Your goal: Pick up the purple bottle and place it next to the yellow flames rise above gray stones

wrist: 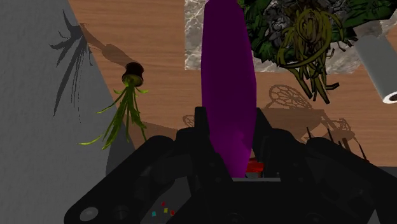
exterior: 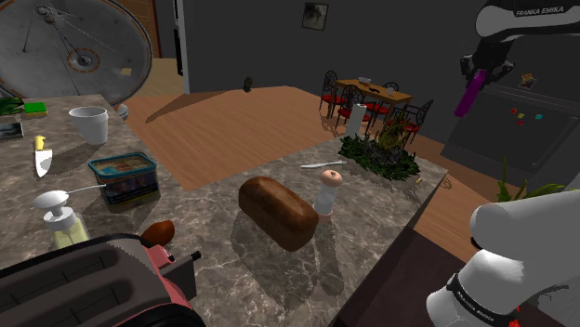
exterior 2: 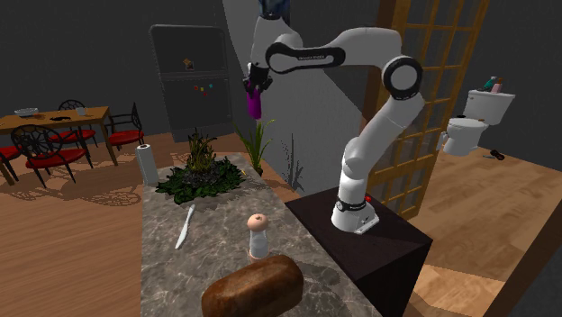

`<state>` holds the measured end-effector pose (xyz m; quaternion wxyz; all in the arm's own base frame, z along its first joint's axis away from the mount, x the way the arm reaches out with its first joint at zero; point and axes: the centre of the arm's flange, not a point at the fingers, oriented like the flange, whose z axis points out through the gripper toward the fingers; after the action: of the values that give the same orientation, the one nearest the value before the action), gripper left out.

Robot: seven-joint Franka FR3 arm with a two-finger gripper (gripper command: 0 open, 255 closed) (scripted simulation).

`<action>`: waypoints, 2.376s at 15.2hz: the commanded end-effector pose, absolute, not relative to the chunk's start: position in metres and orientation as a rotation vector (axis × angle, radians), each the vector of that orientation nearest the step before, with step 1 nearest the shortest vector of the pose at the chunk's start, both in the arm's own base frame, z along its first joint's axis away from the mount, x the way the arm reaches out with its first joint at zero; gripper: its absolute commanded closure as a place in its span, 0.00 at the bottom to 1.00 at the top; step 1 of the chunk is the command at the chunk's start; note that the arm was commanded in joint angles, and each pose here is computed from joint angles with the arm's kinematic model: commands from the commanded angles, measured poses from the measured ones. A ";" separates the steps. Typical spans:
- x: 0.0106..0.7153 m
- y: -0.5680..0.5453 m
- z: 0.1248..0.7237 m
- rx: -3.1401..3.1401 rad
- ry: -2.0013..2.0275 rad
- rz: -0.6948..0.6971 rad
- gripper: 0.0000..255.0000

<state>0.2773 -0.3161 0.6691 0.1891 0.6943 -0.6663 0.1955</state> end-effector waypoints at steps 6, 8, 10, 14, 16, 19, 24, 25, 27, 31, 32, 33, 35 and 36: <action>0.272 -0.410 0.670 1.952 -1.872 0.550 1.00; 0.270 -0.436 0.670 1.952 -1.872 0.550 1.00; 0.268 -0.463 0.670 1.952 -1.872 0.550 1.00; 0.265 -0.516 0.670 1.952 -1.872 0.550 1.00; 0.263 -0.542 0.670 1.952 -1.872 0.550 1.00; 0.260 -0.581 0.670 1.952 -1.872 0.550 1.00; 0.258 -0.624 0.659 1.952 -1.872 0.550 1.00; 0.258 -0.624 0.654 1.952 -1.872 0.550 1.00; 0.258 -0.624 0.644 1.952 -1.872 0.550 1.00; 0.258 -0.624 0.622 1.952 -1.872 0.550 1.00; 0.258 -0.624 0.617 1.952 -1.872 0.550 1.00; 0.258 -0.624 0.612 1.952 -1.872 0.550 1.00; 0.258 -0.624 0.601 1.952 -1.872 0.550 1.00; 0.258 -0.624 0.596 1.952 -1.872 0.550 1.00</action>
<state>0.2573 -0.6229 0.6008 0.1897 0.6945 -0.6660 0.1953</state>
